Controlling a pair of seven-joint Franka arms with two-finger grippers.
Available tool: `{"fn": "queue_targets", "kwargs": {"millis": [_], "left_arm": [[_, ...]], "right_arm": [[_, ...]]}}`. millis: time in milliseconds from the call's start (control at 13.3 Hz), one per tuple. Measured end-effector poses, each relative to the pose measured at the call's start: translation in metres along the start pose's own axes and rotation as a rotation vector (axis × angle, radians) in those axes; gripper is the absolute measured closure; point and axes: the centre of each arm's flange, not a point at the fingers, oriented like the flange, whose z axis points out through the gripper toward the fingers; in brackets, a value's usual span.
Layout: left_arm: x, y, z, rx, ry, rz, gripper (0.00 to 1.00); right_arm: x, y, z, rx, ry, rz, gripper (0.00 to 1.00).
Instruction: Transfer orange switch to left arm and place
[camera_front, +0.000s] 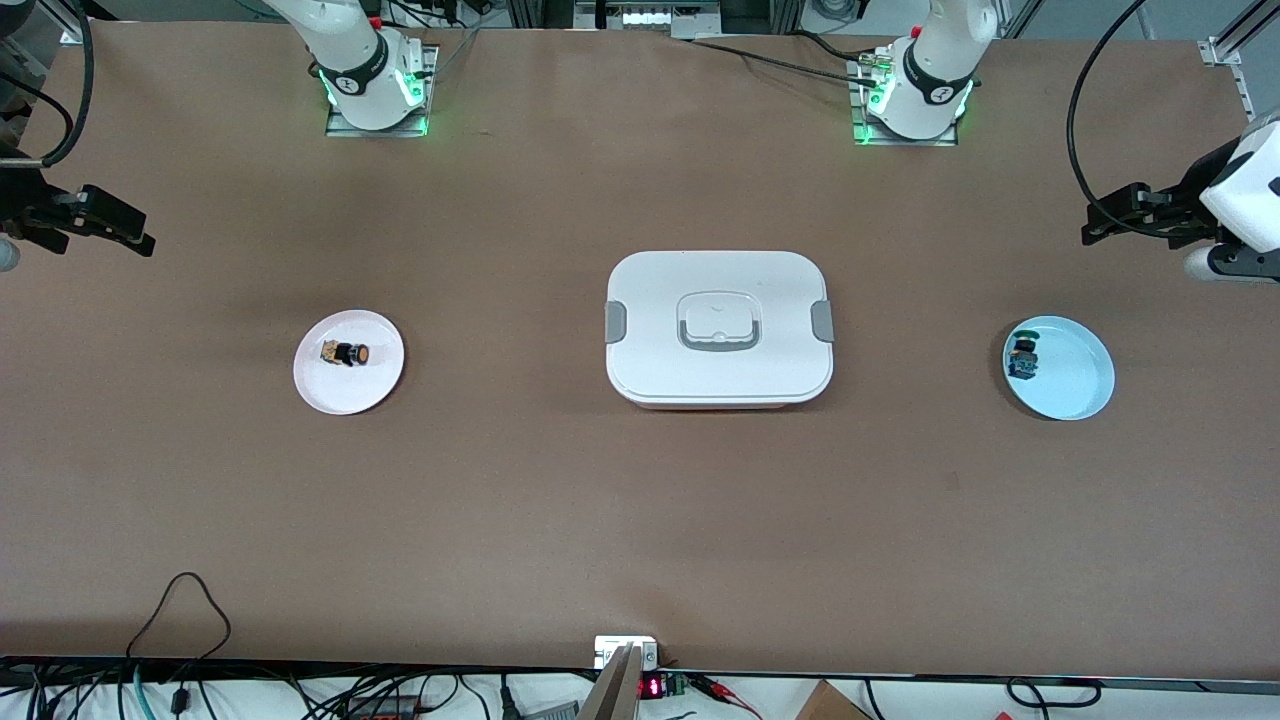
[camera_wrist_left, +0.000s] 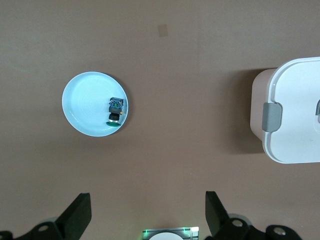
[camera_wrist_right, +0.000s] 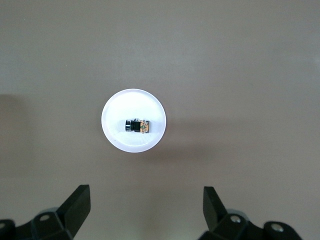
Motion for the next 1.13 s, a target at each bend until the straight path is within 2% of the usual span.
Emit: {"fn": "queue_targets", "kwargs": {"millis": [676,1126], "left_arm": [[0.0,0.0,0.0,0.0,0.001,0.0,0.0],[0.0,0.0,0.0,0.0,0.001,0.0,0.0]], "right_arm": [[-0.001,-0.001,0.002,0.001,-0.02,0.0,0.0],[0.014,0.002,0.035,-0.002,-0.081,0.008,0.0]]}}
